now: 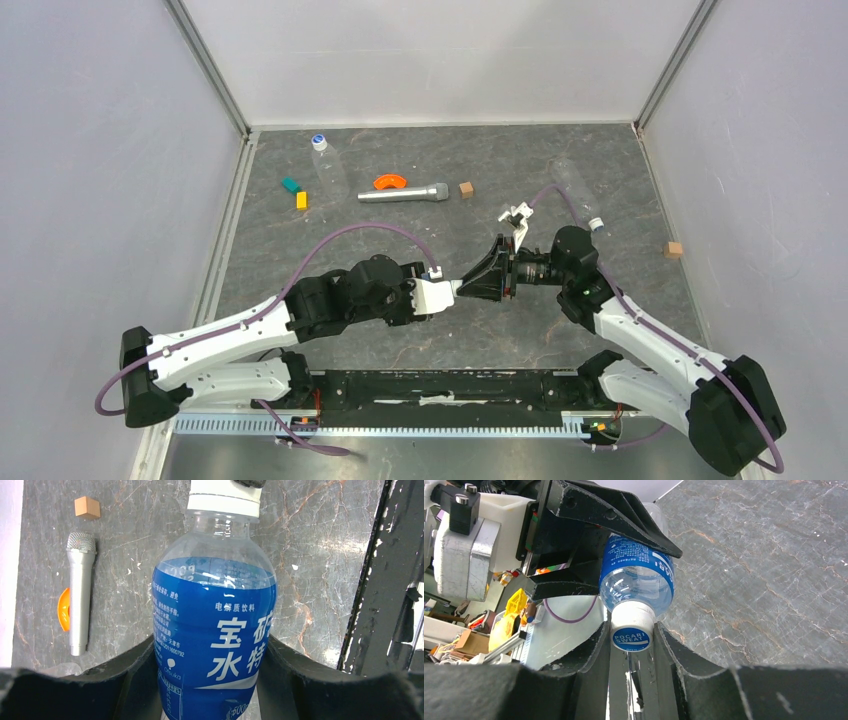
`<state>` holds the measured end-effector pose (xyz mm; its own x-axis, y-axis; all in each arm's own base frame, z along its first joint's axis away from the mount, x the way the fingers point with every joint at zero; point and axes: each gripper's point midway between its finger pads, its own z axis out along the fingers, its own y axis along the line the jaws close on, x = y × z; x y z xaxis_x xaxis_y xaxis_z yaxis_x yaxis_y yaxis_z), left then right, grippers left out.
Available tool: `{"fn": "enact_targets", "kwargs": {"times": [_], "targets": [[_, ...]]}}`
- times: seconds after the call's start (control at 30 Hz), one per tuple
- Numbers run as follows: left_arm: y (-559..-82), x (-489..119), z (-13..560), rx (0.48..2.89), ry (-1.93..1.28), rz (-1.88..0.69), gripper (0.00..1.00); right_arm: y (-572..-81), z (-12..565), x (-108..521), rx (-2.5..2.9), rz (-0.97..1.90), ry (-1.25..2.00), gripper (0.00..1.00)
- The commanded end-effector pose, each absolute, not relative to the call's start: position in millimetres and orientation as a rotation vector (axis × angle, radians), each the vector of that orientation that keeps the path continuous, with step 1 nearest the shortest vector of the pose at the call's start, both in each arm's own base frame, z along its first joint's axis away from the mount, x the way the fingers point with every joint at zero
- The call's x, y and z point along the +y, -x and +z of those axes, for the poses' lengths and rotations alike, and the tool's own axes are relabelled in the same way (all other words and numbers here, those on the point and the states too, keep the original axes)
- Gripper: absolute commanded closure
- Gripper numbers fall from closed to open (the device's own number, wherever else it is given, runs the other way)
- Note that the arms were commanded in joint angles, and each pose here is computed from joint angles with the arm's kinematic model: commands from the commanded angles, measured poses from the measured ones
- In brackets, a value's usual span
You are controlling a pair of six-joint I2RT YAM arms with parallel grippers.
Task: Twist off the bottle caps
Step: Unscrew the bottle cap from the plastic bottle.
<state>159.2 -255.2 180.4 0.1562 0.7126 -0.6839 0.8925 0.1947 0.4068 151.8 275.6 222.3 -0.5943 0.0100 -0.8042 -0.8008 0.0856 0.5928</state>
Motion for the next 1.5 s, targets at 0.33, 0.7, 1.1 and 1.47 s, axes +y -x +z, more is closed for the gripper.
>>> {"fn": "enact_targets", "kwargs": {"times": [0.33, 0.7, 1.1, 1.47], "targets": [[-125, -284, 217, 1.477, -1.593, -0.554, 0.98, -138, 228, 282, 1.318, 1.221, 1.195, 1.00], [-101, -293, 225, 1.457, -1.657, -0.709, 0.98, -123, 237, 278, 1.021, 1.063, 1.304, 1.00], [-97, -295, 222, 1.458, -1.683, -0.733, 0.98, -107, 237, 270, 0.649, 0.786, 1.444, 1.00], [-96, -300, 213, 1.491, -1.706, -0.748, 0.98, -103, 222, 265, 0.411, 0.539, 1.554, 1.00]]}}
